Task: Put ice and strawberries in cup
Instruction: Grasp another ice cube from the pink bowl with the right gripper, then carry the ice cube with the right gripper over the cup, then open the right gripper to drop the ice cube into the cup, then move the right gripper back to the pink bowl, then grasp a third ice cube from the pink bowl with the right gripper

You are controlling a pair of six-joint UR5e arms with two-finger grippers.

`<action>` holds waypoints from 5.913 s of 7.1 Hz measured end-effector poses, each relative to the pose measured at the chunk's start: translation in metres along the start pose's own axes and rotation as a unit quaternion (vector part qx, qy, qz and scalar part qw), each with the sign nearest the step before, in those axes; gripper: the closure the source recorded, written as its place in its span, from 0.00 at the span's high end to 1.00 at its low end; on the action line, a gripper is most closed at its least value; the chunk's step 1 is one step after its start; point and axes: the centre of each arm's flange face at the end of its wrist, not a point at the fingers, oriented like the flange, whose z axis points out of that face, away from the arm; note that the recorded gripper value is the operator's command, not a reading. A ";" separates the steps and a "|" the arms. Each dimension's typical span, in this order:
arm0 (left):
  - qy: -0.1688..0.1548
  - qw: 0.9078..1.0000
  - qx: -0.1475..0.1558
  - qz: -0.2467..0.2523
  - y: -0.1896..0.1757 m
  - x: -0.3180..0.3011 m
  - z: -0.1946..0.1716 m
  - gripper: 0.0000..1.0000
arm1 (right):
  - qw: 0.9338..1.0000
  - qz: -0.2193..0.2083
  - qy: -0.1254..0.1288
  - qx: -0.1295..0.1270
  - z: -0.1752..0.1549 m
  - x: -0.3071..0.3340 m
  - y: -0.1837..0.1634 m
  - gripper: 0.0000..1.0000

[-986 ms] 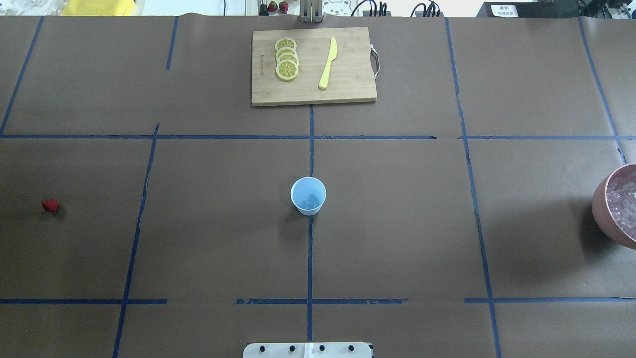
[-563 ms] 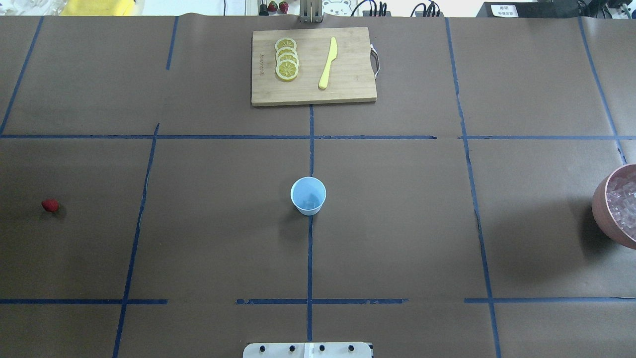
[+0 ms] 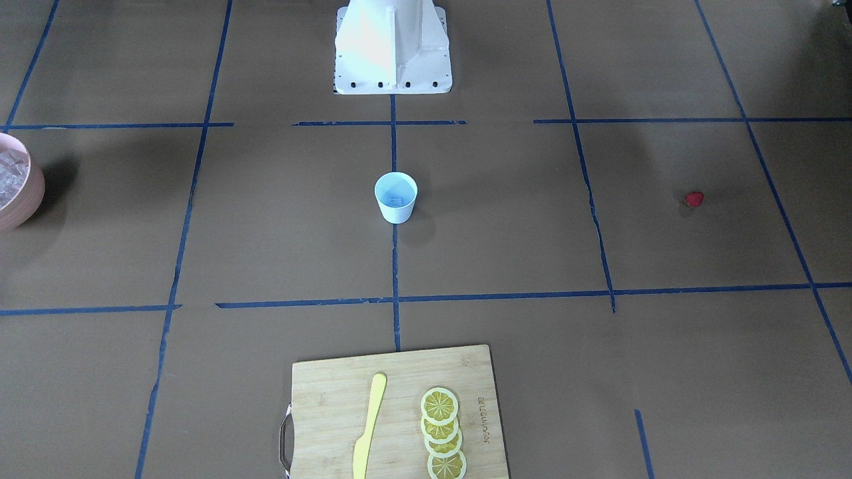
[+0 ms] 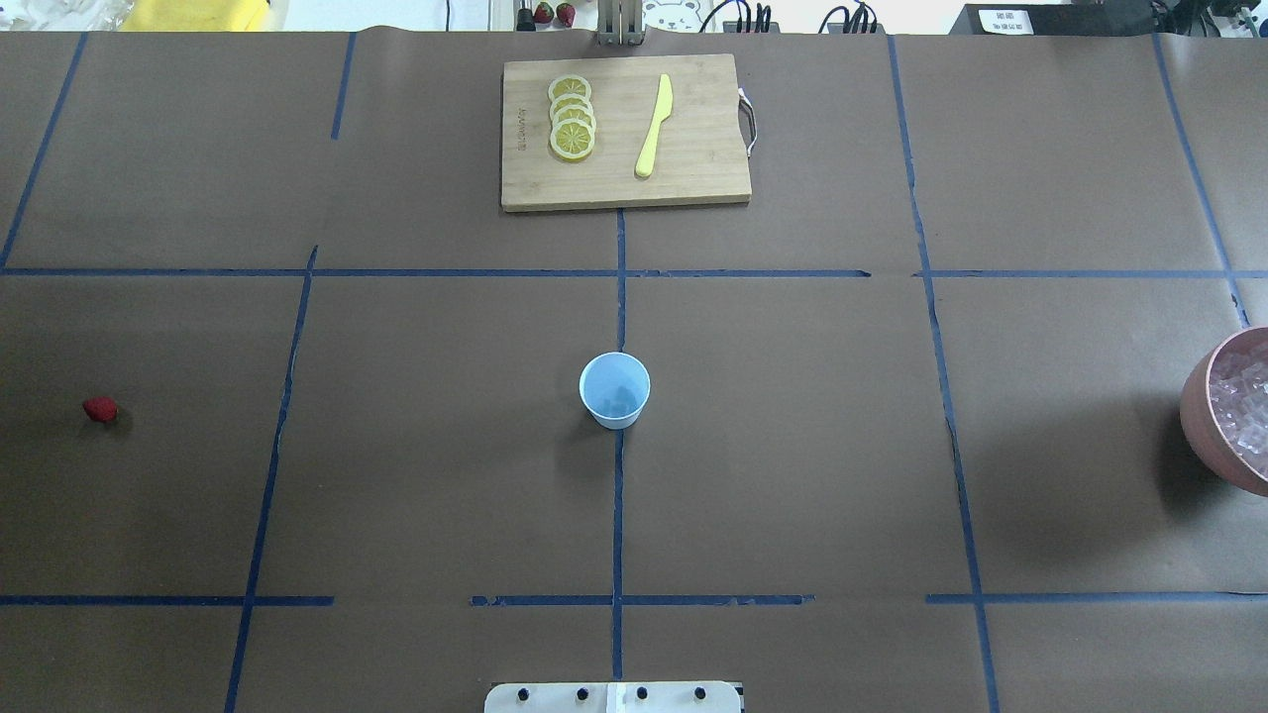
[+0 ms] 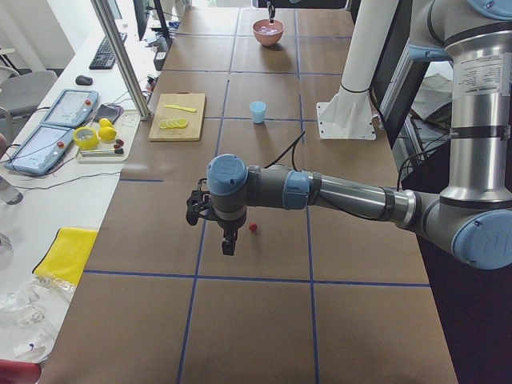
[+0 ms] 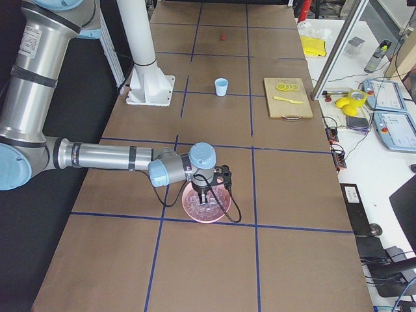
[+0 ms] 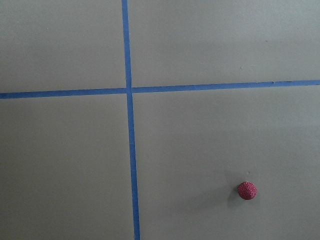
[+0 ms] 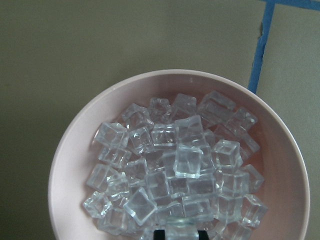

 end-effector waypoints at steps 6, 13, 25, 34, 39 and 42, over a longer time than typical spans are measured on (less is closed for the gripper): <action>0.000 1.000 -0.003 -0.003 0.000 -0.004 0.004 1.00 | 0.992 0.103 -0.062 0.045 -0.046 -0.142 -0.090 0.00; 0.000 1.000 -0.009 -0.007 0.000 -0.009 0.010 1.00 | 0.970 0.218 -0.104 0.037 -0.025 -0.516 -0.154 0.00; 0.001 1.000 -0.009 -0.003 0.001 -0.007 0.010 1.00 | 0.965 0.245 -0.072 0.057 0.053 -0.700 -0.177 0.99; 0.001 1.000 -0.002 0.009 0.003 0.002 0.004 1.00 | 0.992 0.122 0.008 0.040 -0.035 -0.261 -0.141 1.00; 0.001 1.000 0.008 0.018 0.016 0.016 -0.007 1.00 | 0.998 0.058 0.022 -0.032 -0.006 -0.027 -0.103 0.99; 0.001 1.000 0.010 0.020 0.014 0.019 -0.009 1.00 | 0.996 0.086 0.015 -0.024 0.010 -0.003 -0.070 0.97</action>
